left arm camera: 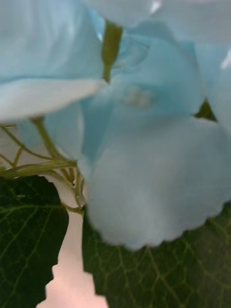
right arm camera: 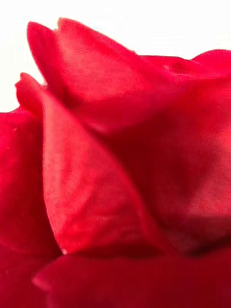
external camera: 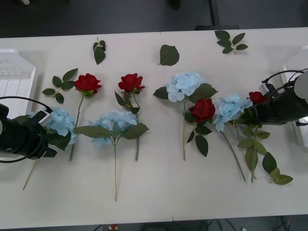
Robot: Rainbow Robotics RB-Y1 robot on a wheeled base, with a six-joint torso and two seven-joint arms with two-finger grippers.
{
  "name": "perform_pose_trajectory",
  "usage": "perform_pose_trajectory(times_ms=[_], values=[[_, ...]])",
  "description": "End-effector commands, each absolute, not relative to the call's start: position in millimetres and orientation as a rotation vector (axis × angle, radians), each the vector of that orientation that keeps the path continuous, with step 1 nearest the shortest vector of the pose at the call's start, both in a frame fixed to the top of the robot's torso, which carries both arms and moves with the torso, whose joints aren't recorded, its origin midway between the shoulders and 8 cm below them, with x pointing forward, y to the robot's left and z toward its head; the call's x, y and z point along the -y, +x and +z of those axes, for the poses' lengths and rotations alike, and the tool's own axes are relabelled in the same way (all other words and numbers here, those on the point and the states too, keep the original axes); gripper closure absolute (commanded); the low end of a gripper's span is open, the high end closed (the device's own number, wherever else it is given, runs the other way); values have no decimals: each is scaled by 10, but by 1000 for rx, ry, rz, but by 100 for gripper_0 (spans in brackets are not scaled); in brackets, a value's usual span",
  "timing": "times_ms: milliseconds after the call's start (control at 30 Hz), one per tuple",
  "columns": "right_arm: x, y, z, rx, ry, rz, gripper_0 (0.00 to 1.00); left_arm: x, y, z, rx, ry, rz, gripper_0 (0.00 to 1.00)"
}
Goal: Place the red flowers into the right box and the blue flowers into the left box. If a person shows an open palm, hand one flower to the person first, then continue sorting.
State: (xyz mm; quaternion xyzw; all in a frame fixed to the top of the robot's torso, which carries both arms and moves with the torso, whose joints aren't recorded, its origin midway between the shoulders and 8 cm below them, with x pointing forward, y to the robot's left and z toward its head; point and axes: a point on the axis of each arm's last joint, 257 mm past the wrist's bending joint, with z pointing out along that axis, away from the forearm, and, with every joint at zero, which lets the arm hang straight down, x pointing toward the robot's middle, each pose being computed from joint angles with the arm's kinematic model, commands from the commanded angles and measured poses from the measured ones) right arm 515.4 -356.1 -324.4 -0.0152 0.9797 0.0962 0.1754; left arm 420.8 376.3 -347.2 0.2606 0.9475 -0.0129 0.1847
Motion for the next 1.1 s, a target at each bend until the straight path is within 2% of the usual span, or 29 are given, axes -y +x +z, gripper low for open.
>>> perform_pose_trajectory(times_ms=[33, 267, 600, 633, 700, 767, 800, 967, 1033, 1100], values=[[3622, 5512, -2533, -2712, -18, 245, 100, -3651, 4408, -3387, -2641, 679, -44, 0], [4130, 5735, -1613, -2674, -65, -32, 100, -3655, 4437, -3492, -2642, 648, -48, 0], [5153, 6030, -971, -2473, -310, -701, 100, -3665, 4431, -3531, -2649, 632, -49, 0], [5296, 6051, -888, -2438, -322, -787, 100, -3655, 4423, -3546, -2653, 627, -54, 9], [5531, 6085, -744, -2375, -345, -928, 100, -3668, 4422, -3556, -2657, 620, -52, 35], [5756, 6120, -629, -2312, -370, -1055, 100, -3664, 4420, -3572, -2660, 612, -55, 53], [5853, 6119, -606, -2296, -372, -1098, 100, -3667, 4418, -3580, -2662, 609, -56, 57], [6143, 6037, -841, -2319, -356, -1165, 100, -3677, 4425, -3599, -2663, 595, -59, 93], [6173, 6043, -937, -2318, -362, -1187, 100, -3685, 4421, -3607, -2666, 593, -57, 99], [6279, 6005, -1072, -2323, -333, -1209, 100, -3689, 4426, -3602, -2664, 593, -55, 100]])
